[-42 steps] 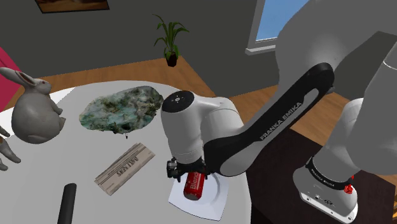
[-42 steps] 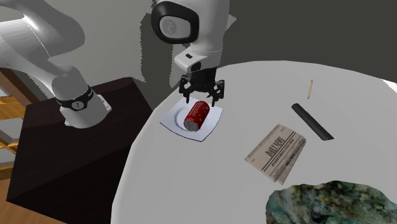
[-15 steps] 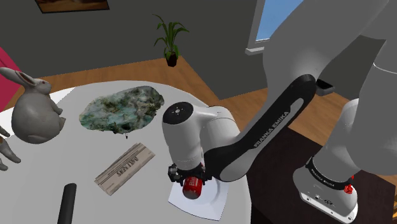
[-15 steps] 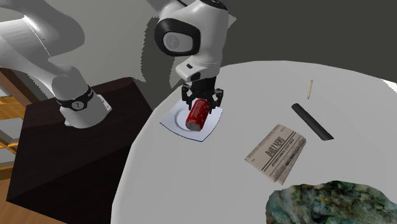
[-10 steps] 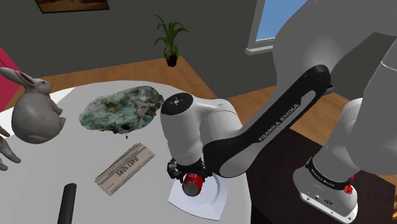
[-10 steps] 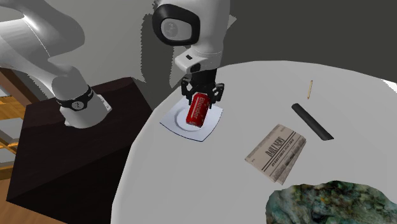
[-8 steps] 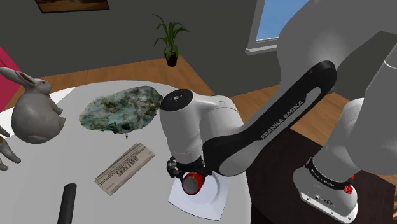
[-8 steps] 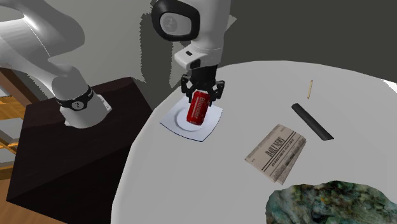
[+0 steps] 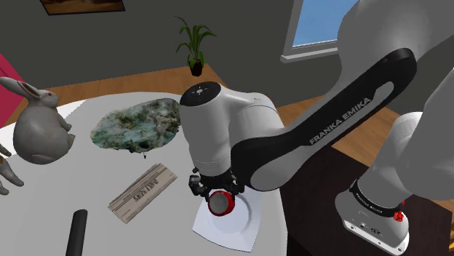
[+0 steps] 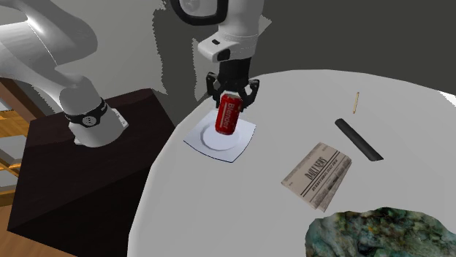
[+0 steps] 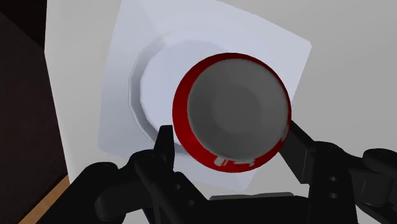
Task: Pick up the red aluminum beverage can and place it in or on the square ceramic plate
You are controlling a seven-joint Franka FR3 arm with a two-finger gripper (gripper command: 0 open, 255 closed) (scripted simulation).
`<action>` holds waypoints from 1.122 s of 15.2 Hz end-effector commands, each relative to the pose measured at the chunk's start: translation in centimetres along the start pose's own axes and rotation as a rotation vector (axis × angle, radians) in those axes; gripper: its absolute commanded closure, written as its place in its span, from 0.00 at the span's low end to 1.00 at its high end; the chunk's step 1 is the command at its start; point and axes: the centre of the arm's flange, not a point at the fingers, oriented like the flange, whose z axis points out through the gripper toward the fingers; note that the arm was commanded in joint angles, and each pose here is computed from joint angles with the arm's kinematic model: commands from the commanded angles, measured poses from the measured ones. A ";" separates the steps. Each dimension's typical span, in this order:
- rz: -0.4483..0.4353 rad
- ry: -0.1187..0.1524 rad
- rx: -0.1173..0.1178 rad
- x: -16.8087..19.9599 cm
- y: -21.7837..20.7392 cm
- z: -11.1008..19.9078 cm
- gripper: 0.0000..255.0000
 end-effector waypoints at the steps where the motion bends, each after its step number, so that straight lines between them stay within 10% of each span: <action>1: 0.000 0.000 0.000 -0.4 1.1 -1.0 1.00; 17: 0.000 0.000 0.000 -0.7 1.8 6.2 1.00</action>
